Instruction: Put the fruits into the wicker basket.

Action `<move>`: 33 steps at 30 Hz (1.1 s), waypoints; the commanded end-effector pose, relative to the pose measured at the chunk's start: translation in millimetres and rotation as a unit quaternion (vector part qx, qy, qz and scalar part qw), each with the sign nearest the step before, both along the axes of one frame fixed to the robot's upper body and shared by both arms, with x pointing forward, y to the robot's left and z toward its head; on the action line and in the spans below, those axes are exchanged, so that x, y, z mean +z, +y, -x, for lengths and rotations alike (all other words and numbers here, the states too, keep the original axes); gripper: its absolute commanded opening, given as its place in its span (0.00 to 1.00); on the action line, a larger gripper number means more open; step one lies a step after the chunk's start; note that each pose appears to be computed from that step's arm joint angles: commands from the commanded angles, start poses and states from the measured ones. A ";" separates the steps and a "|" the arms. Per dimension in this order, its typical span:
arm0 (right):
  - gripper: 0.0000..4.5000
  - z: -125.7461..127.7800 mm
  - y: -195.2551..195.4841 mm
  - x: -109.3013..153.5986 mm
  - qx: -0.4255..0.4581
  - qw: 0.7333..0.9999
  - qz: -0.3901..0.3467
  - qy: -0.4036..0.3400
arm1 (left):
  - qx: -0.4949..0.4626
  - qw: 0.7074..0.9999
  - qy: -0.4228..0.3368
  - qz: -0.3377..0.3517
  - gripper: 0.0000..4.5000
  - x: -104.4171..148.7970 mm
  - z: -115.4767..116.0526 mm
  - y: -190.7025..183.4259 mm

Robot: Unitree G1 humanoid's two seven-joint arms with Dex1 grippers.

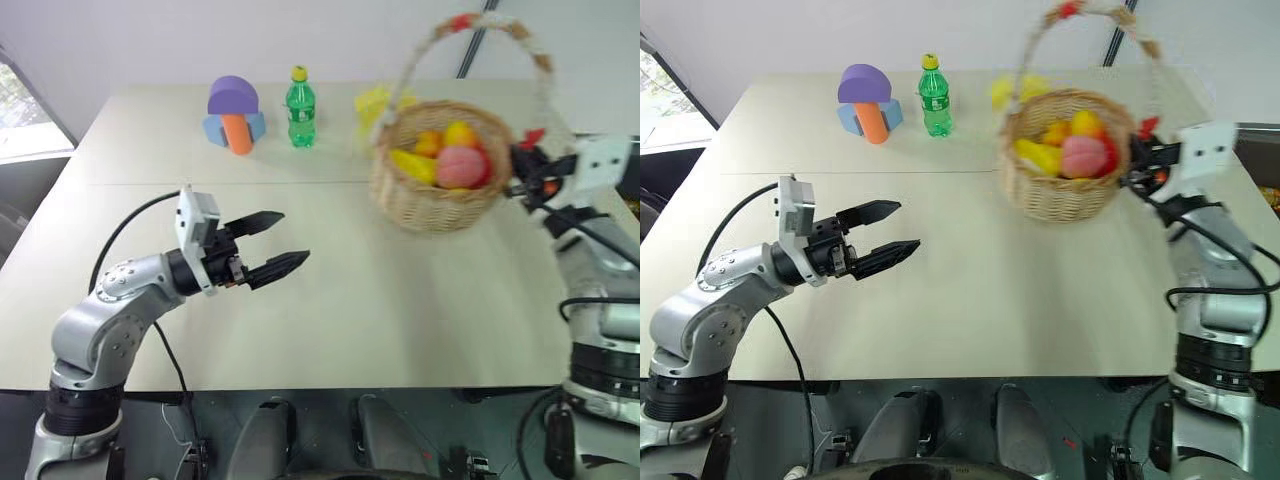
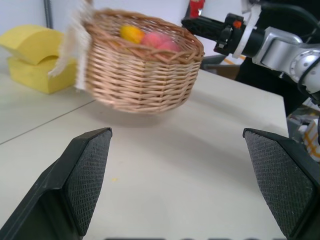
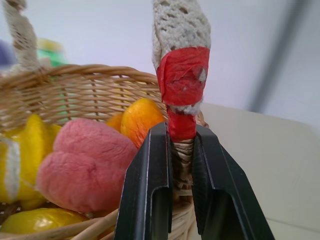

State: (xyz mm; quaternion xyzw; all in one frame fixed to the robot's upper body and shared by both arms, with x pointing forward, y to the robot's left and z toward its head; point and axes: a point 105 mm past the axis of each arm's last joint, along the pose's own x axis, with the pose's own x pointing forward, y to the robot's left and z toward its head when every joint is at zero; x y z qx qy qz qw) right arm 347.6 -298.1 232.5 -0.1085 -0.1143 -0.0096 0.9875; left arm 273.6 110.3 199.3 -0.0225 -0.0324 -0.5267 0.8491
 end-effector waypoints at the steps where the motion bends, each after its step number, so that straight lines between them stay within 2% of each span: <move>1: 0.00 6.3 -46.2 -0.2 -0.099 0.995 -0.009 -0.015 | -0.009 1.000 -0.022 0.005 1.00 7.5 -0.5 -4.0; 7: 0.00 3.5 -58.8 -12.8 -0.118 0.992 -0.032 -0.008 | -0.009 1.000 -0.025 0.005 1.00 8.3 -2.1 -4.4; 9: 0.24 4.3 -57.7 -14.6 -0.110 0.993 -0.038 -0.007 | -0.007 1.000 -0.026 0.004 1.00 7.9 -3.1 -3.4; 10: 0.32 4.8 -57.4 -14.7 -0.108 0.993 -0.038 -0.007 | -0.006 1.000 -0.026 0.003 1.00 7.7 -3.5 -3.1; 14: 0.76 18.1 -63.5 -4.5 -0.127 0.992 -0.011 -0.026 | 0.011 1.000 -0.021 0.002 1.00 3.9 -8.7 1.4; 19: 0.76 47.3 -73.1 11.7 -0.123 0.991 0.016 -0.056 | 0.058 0.998 -0.020 -0.024 1.00 -6.7 -19.4 20.2; 22: 0.76 58.3 -60.7 9.2 -0.062 0.996 0.032 -0.047 | 0.104 0.994 -0.016 -0.040 1.00 -17.4 -27.4 37.2; 26: 0.76 64.1 -18.0 -11.3 0.075 0.996 0.051 0.002 | 0.164 0.985 -0.009 -0.045 1.00 -30.3 -38.2 58.6; 30: 0.76 72.7 39.3 -38.8 0.227 0.970 0.044 0.073 | 0.198 0.979 0.000 -0.054 1.00 -40.9 -42.7 70.8; 33: 0.76 69.2 62.0 -60.2 0.265 0.956 0.058 0.114 | 0.214 0.975 0.007 -0.054 1.00 -47.7 -41.9 77.2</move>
